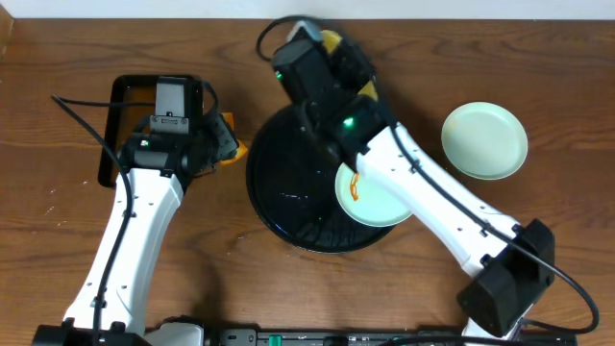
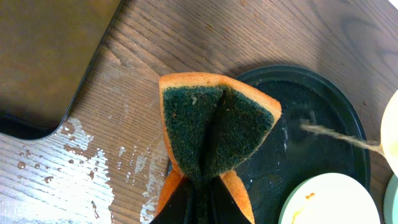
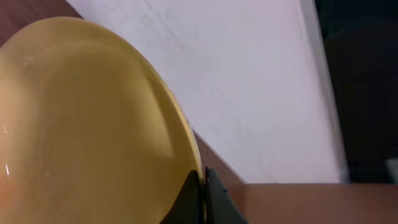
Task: Clean dirty plates on tray and stack at the side
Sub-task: 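Lift the yellow plate right and stack it on the green plate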
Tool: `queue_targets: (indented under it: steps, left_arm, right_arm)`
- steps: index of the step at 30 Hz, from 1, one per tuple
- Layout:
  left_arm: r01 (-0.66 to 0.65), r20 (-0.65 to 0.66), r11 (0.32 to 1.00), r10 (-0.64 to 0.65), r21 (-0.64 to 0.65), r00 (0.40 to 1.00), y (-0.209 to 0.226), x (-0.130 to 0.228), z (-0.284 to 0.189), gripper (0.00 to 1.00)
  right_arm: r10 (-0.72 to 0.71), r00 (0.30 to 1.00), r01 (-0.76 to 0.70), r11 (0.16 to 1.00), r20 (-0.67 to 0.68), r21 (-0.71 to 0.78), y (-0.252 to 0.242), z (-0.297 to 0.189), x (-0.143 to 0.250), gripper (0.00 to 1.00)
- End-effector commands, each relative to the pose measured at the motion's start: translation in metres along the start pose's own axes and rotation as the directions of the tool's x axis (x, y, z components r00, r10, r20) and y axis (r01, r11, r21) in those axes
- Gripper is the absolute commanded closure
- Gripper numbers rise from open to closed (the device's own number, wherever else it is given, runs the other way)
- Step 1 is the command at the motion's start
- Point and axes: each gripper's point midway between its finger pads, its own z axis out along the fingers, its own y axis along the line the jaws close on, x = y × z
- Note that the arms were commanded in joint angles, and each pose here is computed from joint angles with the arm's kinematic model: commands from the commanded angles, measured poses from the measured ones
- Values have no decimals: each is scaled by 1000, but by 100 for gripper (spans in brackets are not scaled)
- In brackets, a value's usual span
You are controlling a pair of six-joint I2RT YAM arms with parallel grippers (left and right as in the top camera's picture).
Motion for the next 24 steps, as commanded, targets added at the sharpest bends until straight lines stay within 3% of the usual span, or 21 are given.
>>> queue_targets:
  steps: [1, 7, 11, 16, 20, 24]
  left_arm:
    - [13, -12, 1000, -13, -10, 1000, 3, 2, 4, 92]
    - [13, -12, 1000, -13, -10, 1000, 3, 2, 4, 92]
    - [13, -12, 1000, -13, -10, 1000, 3, 2, 4, 93]
    - [13, -13, 1000, -13, -9, 1000, 3, 2, 4, 92]
    - [13, -13, 1000, -13, -9, 1000, 3, 2, 4, 92]
    - [13, -13, 1000, -13, -9, 1000, 3, 2, 4, 92]
  right_arm:
    - [-68, 998, 68, 995, -5, 76, -17, -18, -6, 99]
    - [-60, 998, 60, 996, 11, 69, -13, -24, -10, 99]
    - [20, 1000, -21, 998, 11, 54, -11, -20, -7, 99]
    - [159, 987, -162, 977, -28, -137, 13, 1, 12, 99]
    - [359, 919, -394, 843, -164, -366, 38, 23, 35, 99]
    - [492, 794, -604, 569, -357, -558, 48, 41, 60, 99]
